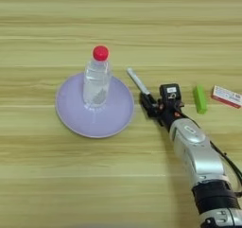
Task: Move the objects on the table
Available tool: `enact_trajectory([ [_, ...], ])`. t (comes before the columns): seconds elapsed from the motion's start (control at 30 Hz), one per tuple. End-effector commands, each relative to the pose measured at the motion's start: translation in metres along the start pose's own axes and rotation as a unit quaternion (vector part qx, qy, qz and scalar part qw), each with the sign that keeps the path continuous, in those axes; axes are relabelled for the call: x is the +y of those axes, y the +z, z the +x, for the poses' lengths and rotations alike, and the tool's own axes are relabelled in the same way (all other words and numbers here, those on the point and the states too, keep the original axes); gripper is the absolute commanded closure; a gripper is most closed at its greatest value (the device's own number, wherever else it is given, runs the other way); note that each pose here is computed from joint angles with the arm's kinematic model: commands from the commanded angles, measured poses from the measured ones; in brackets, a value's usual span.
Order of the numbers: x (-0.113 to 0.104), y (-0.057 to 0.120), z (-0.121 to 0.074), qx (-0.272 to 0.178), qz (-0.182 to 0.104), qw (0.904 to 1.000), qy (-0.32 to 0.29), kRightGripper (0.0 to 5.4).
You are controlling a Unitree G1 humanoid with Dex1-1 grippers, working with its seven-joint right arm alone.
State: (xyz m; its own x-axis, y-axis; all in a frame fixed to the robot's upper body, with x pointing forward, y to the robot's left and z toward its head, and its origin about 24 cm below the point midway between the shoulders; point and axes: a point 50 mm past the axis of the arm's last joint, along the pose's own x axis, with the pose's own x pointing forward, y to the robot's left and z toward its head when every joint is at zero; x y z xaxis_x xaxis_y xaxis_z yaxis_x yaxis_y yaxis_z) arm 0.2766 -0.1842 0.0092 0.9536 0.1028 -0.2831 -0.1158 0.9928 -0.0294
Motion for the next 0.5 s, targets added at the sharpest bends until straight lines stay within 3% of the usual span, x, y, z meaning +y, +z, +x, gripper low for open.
enact_trajectory([
  [0.03,-0.005,0.016,0.004,-0.028,-0.013,0.9994,-0.014,2.73],
  [0.2,-0.008,0.016,0.004,-0.029,-0.01,0.9991,-0.028,3.38],
  [0.5,-0.038,0.014,0.0,-0.022,-0.004,0.9958,-0.089,4.5],
])
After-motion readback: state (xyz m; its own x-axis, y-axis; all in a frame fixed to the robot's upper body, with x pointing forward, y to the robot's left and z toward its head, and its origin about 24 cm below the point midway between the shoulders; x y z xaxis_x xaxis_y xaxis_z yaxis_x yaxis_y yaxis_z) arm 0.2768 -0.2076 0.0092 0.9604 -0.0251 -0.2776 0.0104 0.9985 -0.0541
